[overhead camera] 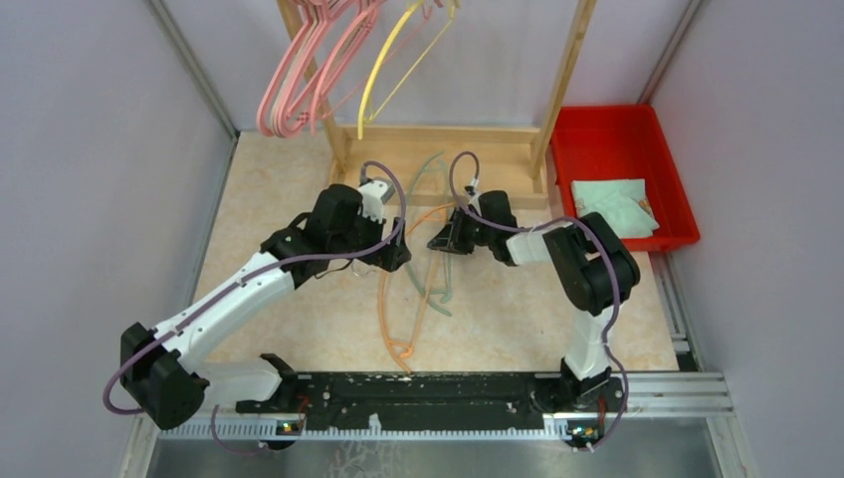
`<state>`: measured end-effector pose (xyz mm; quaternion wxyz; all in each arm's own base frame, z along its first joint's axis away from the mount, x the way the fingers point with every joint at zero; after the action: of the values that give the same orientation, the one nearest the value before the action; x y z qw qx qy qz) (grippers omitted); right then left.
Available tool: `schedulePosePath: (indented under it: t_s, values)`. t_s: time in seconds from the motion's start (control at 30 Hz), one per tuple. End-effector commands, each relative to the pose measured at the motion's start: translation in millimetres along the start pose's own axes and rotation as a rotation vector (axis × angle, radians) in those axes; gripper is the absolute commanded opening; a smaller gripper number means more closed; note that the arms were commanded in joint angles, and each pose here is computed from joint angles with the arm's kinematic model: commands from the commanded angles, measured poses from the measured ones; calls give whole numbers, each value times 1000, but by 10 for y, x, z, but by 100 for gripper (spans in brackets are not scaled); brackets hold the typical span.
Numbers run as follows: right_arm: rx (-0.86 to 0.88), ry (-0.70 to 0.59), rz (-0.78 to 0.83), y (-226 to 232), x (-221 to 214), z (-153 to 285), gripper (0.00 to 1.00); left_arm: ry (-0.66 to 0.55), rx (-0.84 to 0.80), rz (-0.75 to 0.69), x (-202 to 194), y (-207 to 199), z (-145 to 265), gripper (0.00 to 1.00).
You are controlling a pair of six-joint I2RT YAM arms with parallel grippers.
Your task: Organize the hangers
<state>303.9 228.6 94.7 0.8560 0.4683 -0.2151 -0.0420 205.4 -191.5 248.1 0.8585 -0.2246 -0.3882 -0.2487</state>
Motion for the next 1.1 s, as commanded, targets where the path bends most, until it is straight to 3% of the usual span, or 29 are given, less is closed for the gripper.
schedulePosePath:
  t_s: [0.0,0.03,0.57,1.07]
  values:
    - [161,-64,54,277,133,-10,5,-32,-27,2,7,-43,31,91]
    - [175,-77,61,312,135,25,0,-34,-33,3,6,-50,33,91]
    - [197,-489,283,1240,782,1289,0,-86,-111,-11,30,-199,97,88]
    - [306,-585,377,1897,863,1934,0,-164,-197,29,-242,-219,-212,88]
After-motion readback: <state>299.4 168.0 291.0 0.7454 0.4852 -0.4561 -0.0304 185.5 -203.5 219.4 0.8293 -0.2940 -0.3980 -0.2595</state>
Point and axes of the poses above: each gripper's point midway between its finger pads, its own z axis back along the fingers, its own y axis along the line the jaws close on, x = y × z, the point moved 9 cm from there along z, back along the fingers, and after that the axes turned 4 degrees about -z, right-handed, at the moved point
